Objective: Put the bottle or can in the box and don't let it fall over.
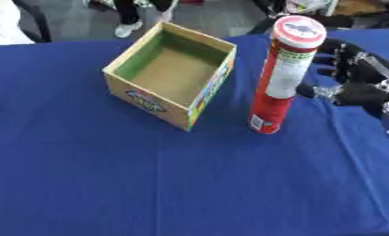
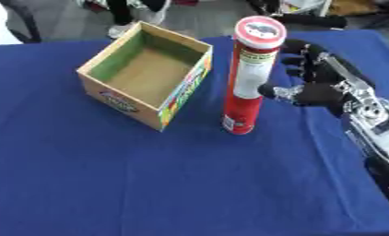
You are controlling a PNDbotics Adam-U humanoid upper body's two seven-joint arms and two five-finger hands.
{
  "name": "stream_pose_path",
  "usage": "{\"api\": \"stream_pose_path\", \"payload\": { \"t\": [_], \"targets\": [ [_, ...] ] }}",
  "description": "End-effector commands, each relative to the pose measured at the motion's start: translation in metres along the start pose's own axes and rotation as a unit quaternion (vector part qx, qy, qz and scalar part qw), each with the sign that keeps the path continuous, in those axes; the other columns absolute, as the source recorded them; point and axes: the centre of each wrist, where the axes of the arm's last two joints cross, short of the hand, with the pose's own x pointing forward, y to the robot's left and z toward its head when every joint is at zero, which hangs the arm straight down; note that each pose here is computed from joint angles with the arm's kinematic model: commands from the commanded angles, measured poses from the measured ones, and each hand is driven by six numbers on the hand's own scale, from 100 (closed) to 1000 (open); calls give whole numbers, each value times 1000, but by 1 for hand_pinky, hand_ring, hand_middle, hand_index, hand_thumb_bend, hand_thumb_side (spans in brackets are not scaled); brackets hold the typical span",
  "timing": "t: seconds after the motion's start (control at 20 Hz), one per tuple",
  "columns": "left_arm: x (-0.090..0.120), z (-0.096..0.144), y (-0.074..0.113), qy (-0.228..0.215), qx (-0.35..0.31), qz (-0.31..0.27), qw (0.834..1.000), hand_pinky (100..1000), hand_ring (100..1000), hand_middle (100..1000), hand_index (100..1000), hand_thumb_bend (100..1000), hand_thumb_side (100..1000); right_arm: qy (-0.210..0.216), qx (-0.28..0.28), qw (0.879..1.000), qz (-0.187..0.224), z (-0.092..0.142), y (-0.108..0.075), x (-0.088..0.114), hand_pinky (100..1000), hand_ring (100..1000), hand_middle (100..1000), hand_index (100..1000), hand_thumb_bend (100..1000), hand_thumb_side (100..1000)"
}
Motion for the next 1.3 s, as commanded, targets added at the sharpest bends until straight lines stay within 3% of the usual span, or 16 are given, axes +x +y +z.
{"api": "stream_pose_path", "payload": {
  "t": [0.05, 0.85, 1.3],
  "targets": [
    [11, -4, 4, -17, 1, -5, 1000, 829, 775, 736, 882, 684, 507, -10, 4, 1000, -3, -6, -2, 6, 941, 933, 908, 946, 645, 100],
    [11, -4, 0, -17, 1, 2, 1000, 827, 774, 736, 879, 678, 515, -26, 29, 998, -47, -29, 15, 11, 944, 941, 897, 939, 643, 100],
    [11, -3, 0, -16, 4, 4, 1000, 826, 774, 735, 876, 656, 531, -20, 8, 998, -54, -34, 16, 12, 966, 950, 657, 735, 498, 100]
  ]
}}
